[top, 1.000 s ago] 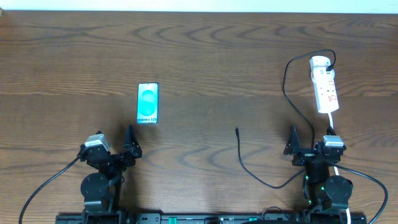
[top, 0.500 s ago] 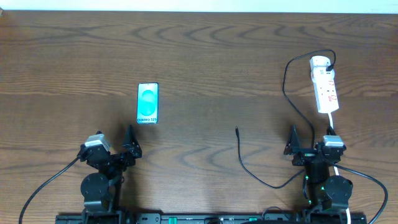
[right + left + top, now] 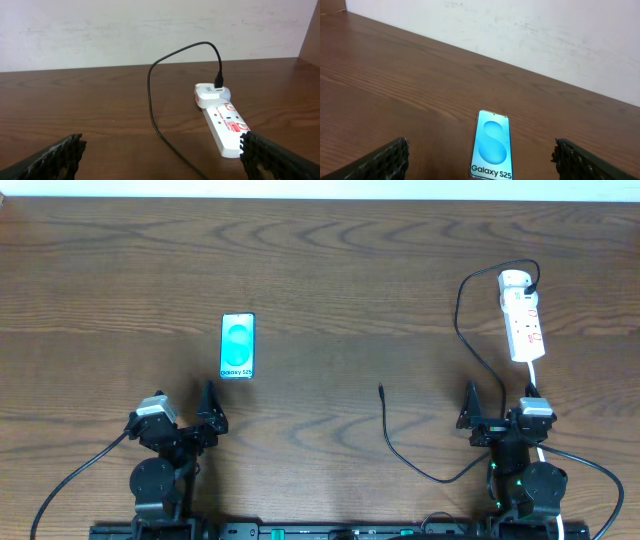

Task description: Plug charger to phone and switch on socket

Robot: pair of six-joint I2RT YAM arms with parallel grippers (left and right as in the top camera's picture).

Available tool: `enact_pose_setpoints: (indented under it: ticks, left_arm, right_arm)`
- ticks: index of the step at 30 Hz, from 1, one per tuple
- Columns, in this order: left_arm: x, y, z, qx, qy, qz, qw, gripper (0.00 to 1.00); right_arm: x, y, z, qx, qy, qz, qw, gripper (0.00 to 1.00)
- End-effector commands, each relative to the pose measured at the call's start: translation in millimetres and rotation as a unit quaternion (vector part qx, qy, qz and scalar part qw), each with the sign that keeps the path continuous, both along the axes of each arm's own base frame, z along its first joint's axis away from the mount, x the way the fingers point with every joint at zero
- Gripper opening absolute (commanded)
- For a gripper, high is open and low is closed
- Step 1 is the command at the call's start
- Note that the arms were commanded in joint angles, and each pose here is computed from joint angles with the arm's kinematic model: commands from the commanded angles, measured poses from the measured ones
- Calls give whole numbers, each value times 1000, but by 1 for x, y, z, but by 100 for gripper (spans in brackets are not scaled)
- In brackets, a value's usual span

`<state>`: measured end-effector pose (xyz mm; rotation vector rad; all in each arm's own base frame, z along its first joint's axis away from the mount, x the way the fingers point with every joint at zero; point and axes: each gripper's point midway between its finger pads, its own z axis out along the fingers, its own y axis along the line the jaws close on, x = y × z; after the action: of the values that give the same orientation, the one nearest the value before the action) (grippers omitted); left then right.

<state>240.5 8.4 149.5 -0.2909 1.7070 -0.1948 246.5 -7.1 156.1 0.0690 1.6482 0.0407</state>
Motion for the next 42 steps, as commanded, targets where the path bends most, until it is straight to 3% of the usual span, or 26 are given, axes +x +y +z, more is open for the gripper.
enact_pose_setpoints:
  ticks: [1,8,18,24,29,34,42]
  left_arm:
    - [-1,2,-14,5,19,4,1000,92]
    - [-1,0,-8,5,12,0,1000,92]
    - [-3,0,48,5,-13,0,1000,92]
    - [16,-4,60,2,55,-14,998,92]
    - [50,-18,71,-13,135,-54,989,92]
    - [81,-17,82,-24,279,-52,959,92]
    - [77,-16,84,-11,392,-61,918,92]
  right_arm:
    - [0,-1,-1,6,1,-4,1000,99]
    - [0,-1,-1,6,1,-4,1000,99]
    - [0,-1,-1,6,1,-4,1000,99]
    - [0,-1,-1,6,1,-4,1000,99]
    - [0,-1,-1,6,1,-4,1000,99]
    - [0,-1,-1,6,1,-4,1000,99]
    - [0,-1,-1,6,1,-4,1000,99]
